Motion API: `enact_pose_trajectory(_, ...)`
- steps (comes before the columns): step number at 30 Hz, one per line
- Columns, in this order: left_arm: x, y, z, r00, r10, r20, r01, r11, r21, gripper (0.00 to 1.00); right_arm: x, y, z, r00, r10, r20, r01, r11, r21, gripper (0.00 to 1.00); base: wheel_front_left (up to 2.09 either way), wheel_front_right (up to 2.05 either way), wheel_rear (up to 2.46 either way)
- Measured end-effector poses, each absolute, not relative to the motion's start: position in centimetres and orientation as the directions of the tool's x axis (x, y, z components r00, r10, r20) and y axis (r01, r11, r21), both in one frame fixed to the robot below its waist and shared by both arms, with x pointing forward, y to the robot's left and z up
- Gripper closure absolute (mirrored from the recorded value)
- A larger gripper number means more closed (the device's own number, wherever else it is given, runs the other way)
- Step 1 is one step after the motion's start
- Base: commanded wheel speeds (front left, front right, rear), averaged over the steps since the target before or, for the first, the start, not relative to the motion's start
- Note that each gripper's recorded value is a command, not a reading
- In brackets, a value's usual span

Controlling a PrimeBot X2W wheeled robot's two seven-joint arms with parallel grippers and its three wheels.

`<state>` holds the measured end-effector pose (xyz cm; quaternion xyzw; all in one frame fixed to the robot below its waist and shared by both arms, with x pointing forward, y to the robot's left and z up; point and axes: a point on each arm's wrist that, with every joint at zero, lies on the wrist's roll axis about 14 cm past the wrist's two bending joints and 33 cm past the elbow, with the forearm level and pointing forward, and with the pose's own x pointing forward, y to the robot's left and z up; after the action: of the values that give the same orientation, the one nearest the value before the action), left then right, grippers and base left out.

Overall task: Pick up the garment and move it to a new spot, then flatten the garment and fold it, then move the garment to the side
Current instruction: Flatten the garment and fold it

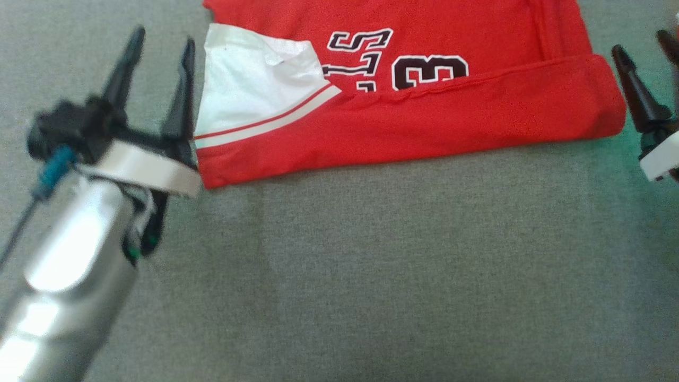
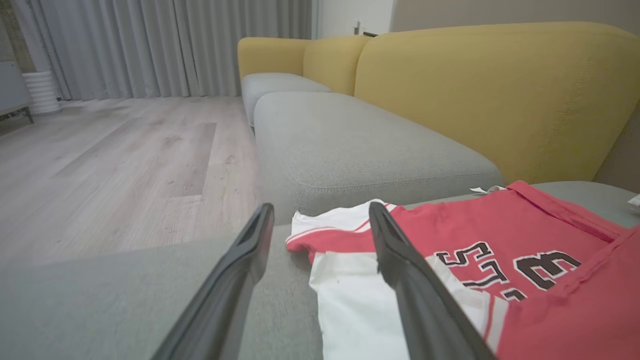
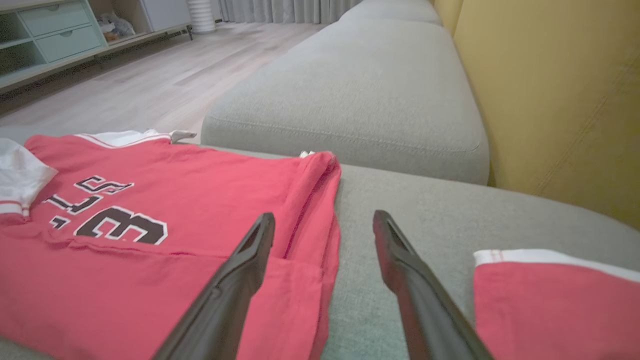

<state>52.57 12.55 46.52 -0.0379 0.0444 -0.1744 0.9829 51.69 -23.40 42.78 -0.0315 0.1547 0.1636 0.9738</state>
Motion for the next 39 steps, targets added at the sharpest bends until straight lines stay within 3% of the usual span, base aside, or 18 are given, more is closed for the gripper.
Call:
enact_pose_trajectory(6,49.0,13.2,45.7,0.965,-0.242,-0.101,0.228,0.965,-0.132,0.00,51.6,-23.1,45.4,0.927,0.296,-0.231,-0.310,0.950,-0.026,0.00,0.00,0.00,0.00)
enact_pose_trajectory(13,44.7,12.1,43.0,0.961,-0.204,-0.185,0.185,0.976,-0.116,0.00,48.8,-22.6,44.8,0.935,0.280,-0.217,-0.284,0.959,0.012,0.00,0.00,0.00,0.00)
enact_pose_trajectory(25,43.1,13.0,36.0,0.886,-0.127,-0.447,0.083,0.990,-0.117,0.00,47.6,-22.5,42.9,0.932,0.264,-0.246,-0.261,0.964,0.047,0.00,0.00,0.00,0.00)
enact_pose_trajectory(30,44.2,12.4,35.8,0.875,-0.150,-0.460,0.104,0.987,-0.125,0.00,47.6,-22.6,42.4,0.930,0.261,-0.258,-0.257,0.965,0.049,0.00,0.00,0.00,0.00)
enact_pose_trajectory(32,44.1,11.9,35.7,0.867,-0.176,-0.466,0.127,0.983,-0.134,0.76,47.6,-22.5,42.2,0.929,0.262,-0.262,-0.258,0.965,0.051,0.00,0.00,0.00,0.00)
enact_pose_trajectory(33,44.0,11.6,35.7,0.863,-0.192,-0.467,0.141,0.980,-0.141,1.00,47.5,-22.5,42.1,0.928,0.262,-0.266,-0.258,0.965,0.051,0.00,0.00,0.00,0.00)
enact_pose_trajectory(39,43.4,10.5,36.3,0.853,-0.239,-0.463,0.180,0.969,-0.169,1.00,46.9,-22.8,40.6,0.915,0.248,-0.318,-0.236,0.969,0.075,0.00,0.00,0.00,0.00)
